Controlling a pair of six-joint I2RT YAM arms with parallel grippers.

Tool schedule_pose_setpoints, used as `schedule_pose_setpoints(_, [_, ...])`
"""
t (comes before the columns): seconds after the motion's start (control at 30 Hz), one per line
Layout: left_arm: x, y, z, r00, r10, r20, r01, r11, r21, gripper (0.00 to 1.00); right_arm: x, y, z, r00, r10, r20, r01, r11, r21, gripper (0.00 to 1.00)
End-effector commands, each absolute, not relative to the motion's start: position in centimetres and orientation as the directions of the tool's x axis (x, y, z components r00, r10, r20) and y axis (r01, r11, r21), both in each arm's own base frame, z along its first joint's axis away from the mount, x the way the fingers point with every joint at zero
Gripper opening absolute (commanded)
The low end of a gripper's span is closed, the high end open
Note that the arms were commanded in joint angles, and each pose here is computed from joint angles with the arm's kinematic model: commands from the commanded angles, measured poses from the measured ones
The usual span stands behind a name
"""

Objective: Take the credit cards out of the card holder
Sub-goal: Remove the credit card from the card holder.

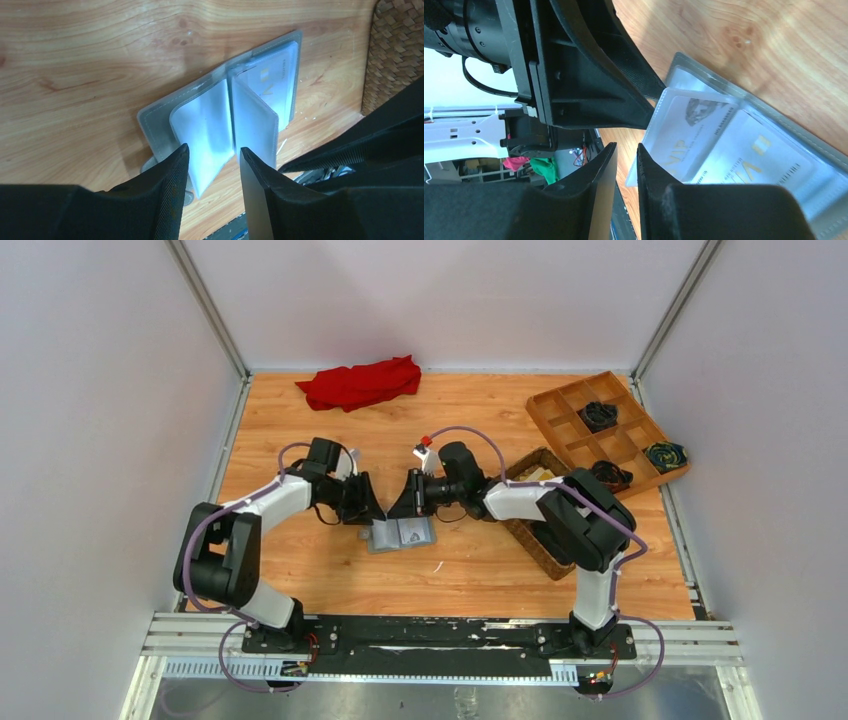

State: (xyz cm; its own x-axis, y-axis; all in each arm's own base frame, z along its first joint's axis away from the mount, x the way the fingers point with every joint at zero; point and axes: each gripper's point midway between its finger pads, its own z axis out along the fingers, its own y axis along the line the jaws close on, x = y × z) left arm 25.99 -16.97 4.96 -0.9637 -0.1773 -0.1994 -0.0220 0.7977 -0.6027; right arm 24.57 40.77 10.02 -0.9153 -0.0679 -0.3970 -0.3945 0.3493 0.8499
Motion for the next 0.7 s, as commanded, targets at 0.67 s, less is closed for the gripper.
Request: schedule_pose_setpoints(0.67, [27.0, -11.8, 7.5, -0.922, -0.203, -0.331, -0.068, 0.923, -0.378, 0.46, 25.0, 39.7, 9.4, -0.887, -0.079, -0.454, -0.438, 0.451, 0.777, 0.26])
